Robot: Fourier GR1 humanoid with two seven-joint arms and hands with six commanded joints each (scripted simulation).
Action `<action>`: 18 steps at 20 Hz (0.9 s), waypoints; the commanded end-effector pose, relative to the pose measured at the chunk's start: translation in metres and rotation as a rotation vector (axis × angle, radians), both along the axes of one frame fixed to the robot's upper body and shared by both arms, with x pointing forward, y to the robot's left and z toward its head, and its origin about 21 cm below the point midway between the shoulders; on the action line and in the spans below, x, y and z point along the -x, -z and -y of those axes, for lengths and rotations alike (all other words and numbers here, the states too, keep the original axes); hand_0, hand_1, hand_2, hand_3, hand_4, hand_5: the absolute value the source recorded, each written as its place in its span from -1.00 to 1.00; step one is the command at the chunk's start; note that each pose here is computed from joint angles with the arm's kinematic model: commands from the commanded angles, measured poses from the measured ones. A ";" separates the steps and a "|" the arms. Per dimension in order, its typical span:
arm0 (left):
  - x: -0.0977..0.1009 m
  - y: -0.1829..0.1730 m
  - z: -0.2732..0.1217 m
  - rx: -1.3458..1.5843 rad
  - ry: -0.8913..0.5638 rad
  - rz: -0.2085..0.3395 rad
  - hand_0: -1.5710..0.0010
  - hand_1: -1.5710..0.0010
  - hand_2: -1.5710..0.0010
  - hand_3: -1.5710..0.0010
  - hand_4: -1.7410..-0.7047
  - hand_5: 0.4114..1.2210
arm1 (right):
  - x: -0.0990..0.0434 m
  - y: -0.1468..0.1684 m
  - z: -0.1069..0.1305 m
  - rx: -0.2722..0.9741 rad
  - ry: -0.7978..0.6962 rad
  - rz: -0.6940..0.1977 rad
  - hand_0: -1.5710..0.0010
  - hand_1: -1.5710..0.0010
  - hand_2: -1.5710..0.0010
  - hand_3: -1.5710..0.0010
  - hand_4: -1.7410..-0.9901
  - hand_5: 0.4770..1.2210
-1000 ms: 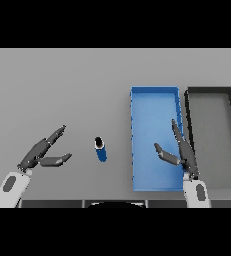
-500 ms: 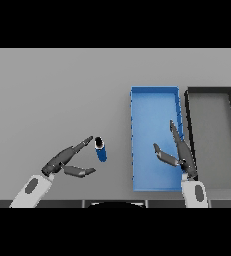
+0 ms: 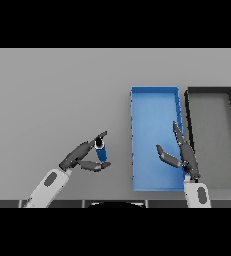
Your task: Pick up the blue pipe and place it into the blue bin.
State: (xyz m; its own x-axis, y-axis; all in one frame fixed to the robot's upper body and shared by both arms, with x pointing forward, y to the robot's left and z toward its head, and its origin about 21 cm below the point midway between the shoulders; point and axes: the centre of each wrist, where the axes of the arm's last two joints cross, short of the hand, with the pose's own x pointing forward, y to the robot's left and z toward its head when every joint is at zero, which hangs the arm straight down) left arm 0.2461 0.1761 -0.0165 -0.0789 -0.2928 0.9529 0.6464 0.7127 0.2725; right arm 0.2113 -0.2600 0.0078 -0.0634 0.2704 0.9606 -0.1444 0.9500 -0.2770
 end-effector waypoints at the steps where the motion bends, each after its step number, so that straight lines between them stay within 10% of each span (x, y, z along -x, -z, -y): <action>1: -0.001 0.002 0.006 -0.009 0.004 0.013 1.00 1.00 1.00 1.00 0.09 -0.80 | 0.001 0.000 0.000 -0.007 -0.002 -0.004 1.00 1.00 1.00 1.00 0.11 -0.50; 8: -0.009 0.010 0.031 0.100 0.023 -0.033 1.00 0.89 0.73 0.75 -0.10 -0.52 | -0.002 -0.001 0.000 -0.005 0.003 -0.004 1.00 1.00 1.00 1.00 0.12 -0.50; 12: -0.005 0.014 0.040 0.176 0.019 -0.074 0.00 -0.13 -0.23 -0.25 -0.55 0.38 | -0.004 0.000 -0.001 0.006 0.005 0.001 1.00 1.00 1.00 1.00 0.14 -0.50; 18: 0.002 0.011 0.047 0.180 0.040 -0.026 -0.74 -0.77 -0.80 -0.76 -0.86 0.84 | -0.001 -0.003 0.001 0.021 -0.003 0.013 1.00 1.00 1.00 1.00 0.21 -0.50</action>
State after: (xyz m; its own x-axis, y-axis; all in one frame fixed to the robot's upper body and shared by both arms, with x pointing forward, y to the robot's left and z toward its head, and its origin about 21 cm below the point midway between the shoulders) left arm 0.2436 0.1287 -0.0278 -0.0629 -0.1090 0.9921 0.6820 0.7210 0.1225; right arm 0.2127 -0.2608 0.0106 -0.0788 0.2902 0.9537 -0.1435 0.9434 -0.2989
